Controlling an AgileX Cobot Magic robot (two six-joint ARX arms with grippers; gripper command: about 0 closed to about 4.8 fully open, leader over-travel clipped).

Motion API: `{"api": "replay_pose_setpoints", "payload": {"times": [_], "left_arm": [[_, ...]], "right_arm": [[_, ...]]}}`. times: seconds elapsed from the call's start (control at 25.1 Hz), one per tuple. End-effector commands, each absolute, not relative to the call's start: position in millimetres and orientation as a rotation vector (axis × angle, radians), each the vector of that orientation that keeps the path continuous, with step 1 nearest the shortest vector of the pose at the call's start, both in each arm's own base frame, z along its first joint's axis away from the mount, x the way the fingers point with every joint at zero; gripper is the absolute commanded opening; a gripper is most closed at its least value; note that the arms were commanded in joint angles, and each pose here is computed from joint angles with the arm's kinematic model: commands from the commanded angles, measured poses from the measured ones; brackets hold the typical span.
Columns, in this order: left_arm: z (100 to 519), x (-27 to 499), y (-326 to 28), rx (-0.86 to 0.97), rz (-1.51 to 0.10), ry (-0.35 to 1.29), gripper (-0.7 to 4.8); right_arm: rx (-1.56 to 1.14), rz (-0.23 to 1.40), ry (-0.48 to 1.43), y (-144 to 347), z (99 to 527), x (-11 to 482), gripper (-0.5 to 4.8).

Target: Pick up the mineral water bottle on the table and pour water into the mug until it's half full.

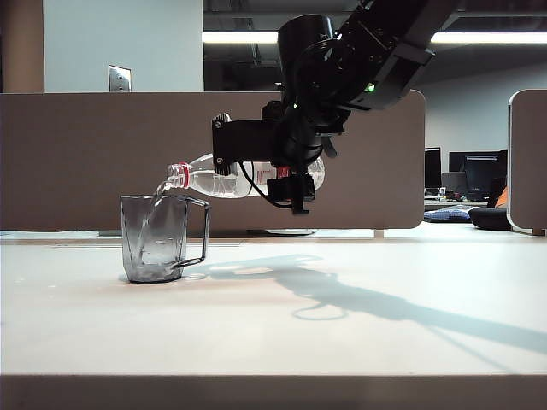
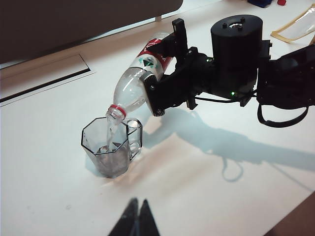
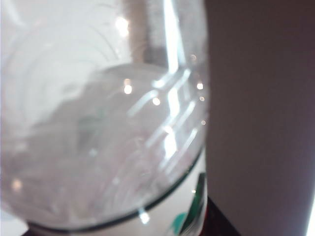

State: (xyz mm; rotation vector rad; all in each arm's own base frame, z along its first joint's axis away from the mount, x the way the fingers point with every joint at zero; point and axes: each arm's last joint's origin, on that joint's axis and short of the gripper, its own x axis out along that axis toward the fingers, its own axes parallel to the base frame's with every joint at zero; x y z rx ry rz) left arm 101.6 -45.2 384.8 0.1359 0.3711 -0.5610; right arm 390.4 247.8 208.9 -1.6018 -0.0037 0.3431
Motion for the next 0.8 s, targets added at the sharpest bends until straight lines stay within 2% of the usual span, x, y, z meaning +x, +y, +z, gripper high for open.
{"api": "replay_pose_setpoints", "payload": {"times": [0.04,0.8], "left_arm": [[387.4,100.3,-44.8,0.135,-0.564,0.355,-0.03],[387.4,100.3,-44.9,0.135,-0.564,0.355,-0.03]], "right_arm": [[-1.562,0.266,-0.055,246.6,226.1,391.5,3.36],[-1.542,0.212,-0.074,242.7,237.9,392.2,3.36]]}}
